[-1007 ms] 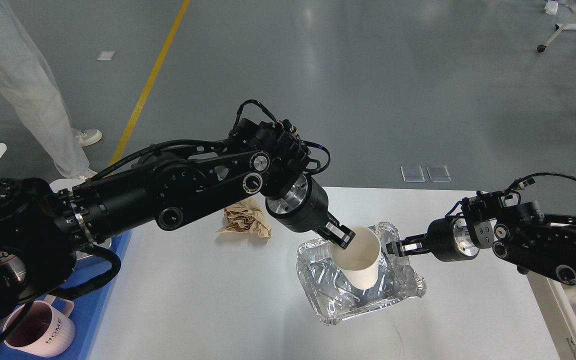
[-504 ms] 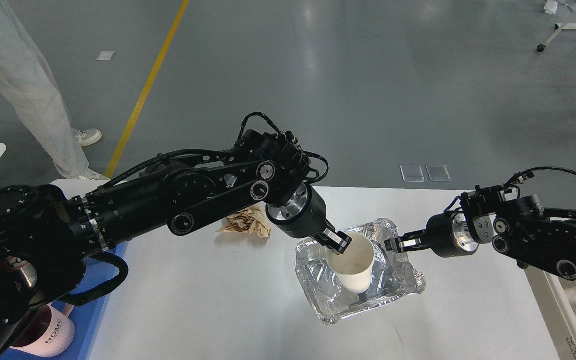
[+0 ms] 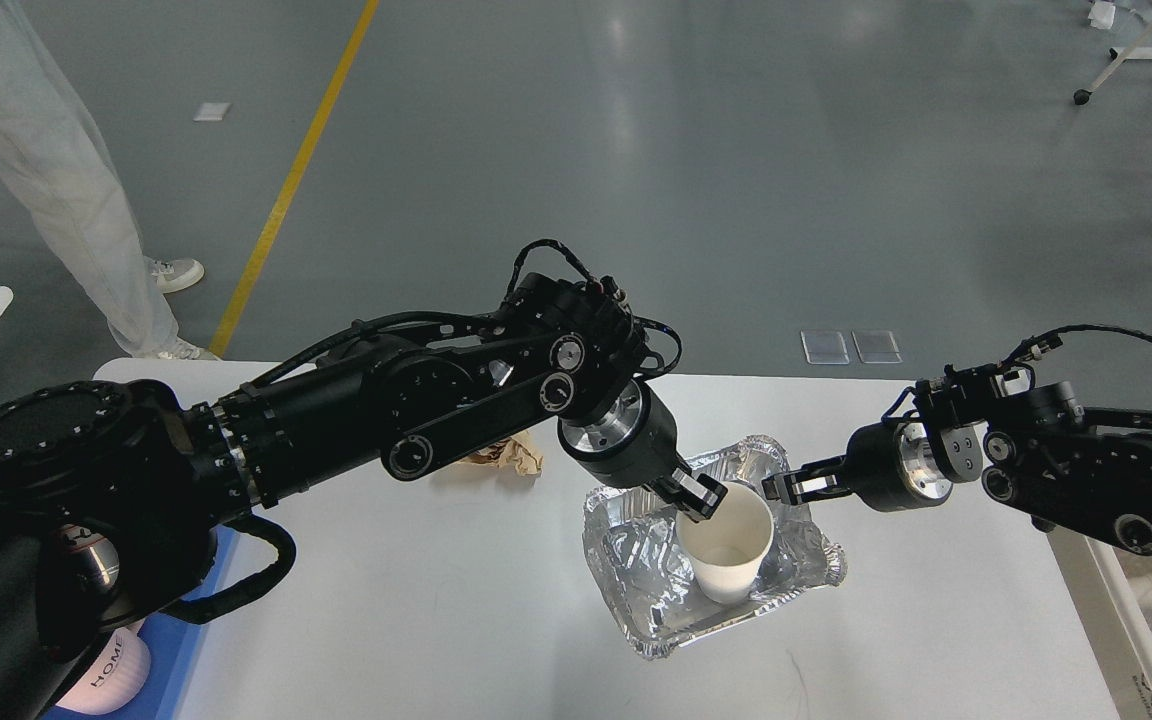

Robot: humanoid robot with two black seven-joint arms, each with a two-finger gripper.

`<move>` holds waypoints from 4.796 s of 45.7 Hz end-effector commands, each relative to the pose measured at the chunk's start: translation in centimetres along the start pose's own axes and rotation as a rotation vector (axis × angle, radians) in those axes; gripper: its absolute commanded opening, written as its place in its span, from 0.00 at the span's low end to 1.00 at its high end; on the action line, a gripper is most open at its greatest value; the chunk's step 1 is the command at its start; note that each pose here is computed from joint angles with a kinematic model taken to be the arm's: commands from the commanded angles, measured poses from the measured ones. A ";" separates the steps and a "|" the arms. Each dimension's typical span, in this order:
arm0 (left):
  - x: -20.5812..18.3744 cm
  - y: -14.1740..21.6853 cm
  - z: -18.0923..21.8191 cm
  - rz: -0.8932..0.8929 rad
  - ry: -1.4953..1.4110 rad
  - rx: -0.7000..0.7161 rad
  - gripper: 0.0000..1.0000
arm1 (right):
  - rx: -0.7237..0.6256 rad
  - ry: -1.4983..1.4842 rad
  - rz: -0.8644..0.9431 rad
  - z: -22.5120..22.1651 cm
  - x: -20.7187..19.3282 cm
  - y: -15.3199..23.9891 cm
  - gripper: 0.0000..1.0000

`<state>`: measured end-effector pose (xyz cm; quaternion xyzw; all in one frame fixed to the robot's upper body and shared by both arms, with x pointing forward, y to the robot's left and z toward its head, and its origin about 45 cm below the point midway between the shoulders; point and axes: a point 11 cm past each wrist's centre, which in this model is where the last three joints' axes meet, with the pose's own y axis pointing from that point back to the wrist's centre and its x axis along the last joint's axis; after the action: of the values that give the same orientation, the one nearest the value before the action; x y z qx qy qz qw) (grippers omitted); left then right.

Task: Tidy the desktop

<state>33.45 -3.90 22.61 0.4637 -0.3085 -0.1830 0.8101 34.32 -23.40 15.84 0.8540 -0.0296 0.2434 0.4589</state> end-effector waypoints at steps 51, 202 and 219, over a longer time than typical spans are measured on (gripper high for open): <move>1.5 -0.3 0.7 0.018 -0.020 0.041 0.03 | 0.005 0.010 -0.005 -0.4 0.3 0.2 0.00; -3.5 9.5 -22.2 0.956 0.852 -0.037 0.93 | -0.029 -0.013 -0.013 1.0 -0.3 1.6 0.00; -12.6 15.9 -24.4 0.901 0.691 0.040 0.93 | -0.011 -0.013 -0.015 0.5 -0.4 0.9 0.00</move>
<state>41.98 24.66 21.48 0.3450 -0.1735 0.3607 0.8490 33.88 -24.54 16.15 0.8520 -0.0265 0.2343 0.4674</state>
